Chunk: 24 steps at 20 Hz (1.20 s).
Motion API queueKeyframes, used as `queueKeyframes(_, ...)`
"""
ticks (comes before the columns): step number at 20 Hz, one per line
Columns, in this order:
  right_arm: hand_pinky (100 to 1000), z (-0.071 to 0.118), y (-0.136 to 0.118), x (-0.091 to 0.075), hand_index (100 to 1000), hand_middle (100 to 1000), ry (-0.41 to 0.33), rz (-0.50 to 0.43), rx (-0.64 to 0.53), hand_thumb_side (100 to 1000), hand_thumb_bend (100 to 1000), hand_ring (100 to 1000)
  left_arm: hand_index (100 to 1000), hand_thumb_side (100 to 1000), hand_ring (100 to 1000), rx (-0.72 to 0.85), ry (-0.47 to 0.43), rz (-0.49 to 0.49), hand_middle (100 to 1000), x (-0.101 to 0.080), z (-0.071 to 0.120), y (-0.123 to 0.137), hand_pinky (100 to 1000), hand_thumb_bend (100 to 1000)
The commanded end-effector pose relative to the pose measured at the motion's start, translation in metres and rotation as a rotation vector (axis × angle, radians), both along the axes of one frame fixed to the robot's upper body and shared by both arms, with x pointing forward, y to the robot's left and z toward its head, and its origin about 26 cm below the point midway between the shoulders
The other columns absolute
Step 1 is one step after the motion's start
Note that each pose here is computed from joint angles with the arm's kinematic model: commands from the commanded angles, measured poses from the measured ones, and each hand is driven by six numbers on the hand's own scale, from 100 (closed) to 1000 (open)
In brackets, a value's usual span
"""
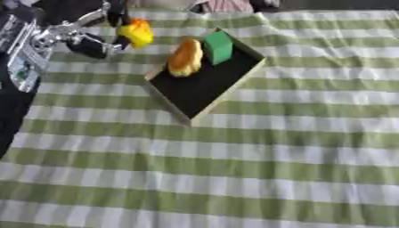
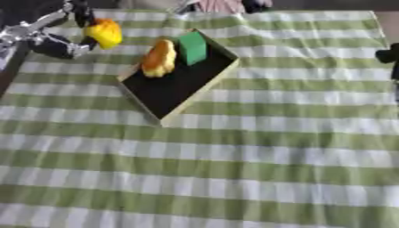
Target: Pick up objects on the table and place them in the box.
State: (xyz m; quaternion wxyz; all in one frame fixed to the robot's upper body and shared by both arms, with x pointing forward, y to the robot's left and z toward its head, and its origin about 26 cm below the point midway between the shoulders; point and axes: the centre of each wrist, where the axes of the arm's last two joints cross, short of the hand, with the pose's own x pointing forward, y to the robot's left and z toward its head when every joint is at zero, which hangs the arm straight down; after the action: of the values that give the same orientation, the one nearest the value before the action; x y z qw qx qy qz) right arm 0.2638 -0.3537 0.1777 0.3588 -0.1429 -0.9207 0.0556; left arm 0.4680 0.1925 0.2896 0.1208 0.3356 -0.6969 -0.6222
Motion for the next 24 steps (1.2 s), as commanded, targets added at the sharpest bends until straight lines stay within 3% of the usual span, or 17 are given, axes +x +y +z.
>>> queueKeyframes(1, 946, 0.011, -0.002, -0.001, 706, 572, -0.034, 0.009, -0.017, 470, 100, 739, 484, 100, 480, -0.031, 0.018, -0.072, 370, -0.006, 0.008, -0.033, 329, 100)
queueKeyframes(7, 947, 0.014, 0.000, 0.001, 706, 573, -0.050, 0.021, -0.002, 470, 100, 739, 491, 104, 481, -0.114, 0.083, -0.110, 377, -0.007, -0.013, -0.085, 329, 100)
queueKeyframes(11, 947, 0.016, 0.000, 0.002, 706, 573, -0.053, 0.026, 0.000, 470, 100, 740, 587, 100, 552, -0.070, 0.093, -0.068, 458, -0.005, -0.028, -0.092, 431, 112)
queueKeyframes(12, 947, 0.016, 0.000, 0.002, 706, 573, -0.053, 0.025, 0.002, 470, 100, 740, 634, 100, 584, -0.055, 0.095, -0.050, 492, -0.004, -0.031, -0.092, 472, 146)
queueKeyframes(13, 947, 0.016, 0.000, 0.002, 706, 573, -0.052, 0.025, 0.002, 470, 100, 739, 739, 100, 670, -0.038, 0.095, -0.034, 586, -0.003, -0.034, -0.092, 571, 207)
queueKeyframes(15, 947, 0.015, 0.000, 0.001, 705, 573, -0.051, 0.022, 0.003, 470, 100, 739, 853, 100, 801, -0.001, 0.090, -0.008, 729, -0.002, -0.037, -0.090, 715, 318)
queueKeyframes(17, 947, 0.015, -0.001, 0.001, 704, 572, -0.053, 0.020, 0.007, 470, 100, 738, 914, 100, 878, 0.038, 0.085, 0.014, 804, -0.001, -0.038, -0.089, 806, 435)
queueKeyframes(19, 947, 0.014, -0.001, 0.001, 705, 572, -0.053, 0.019, 0.008, 470, 100, 739, 928, 100, 906, 0.057, 0.073, 0.026, 824, -0.001, -0.038, -0.087, 834, 484)
queueKeyframes(21, 947, 0.014, -0.001, 0.001, 705, 572, -0.052, 0.019, 0.007, 470, 100, 739, 914, 100, 878, 0.027, 0.049, 0.023, 798, -0.002, -0.033, -0.085, 788, 365)
queueKeyframes(22, 947, 0.014, -0.001, 0.001, 705, 572, -0.054, 0.018, 0.006, 470, 100, 739, 911, 100, 874, -0.011, 0.031, 0.016, 795, -0.004, -0.029, -0.082, 783, 351)
queueKeyframes(23, 946, 0.014, -0.001, 0.001, 705, 573, -0.057, 0.017, 0.006, 470, 100, 739, 891, 100, 830, -0.073, 0.004, 0.004, 756, -0.006, -0.021, -0.076, 726, 176)
queueKeyframes(24, 946, 0.015, -0.002, 0.001, 705, 573, -0.061, 0.016, 0.006, 470, 100, 740, 874, 100, 803, -0.151, -0.023, -0.015, 731, -0.009, -0.012, -0.069, 691, 100)
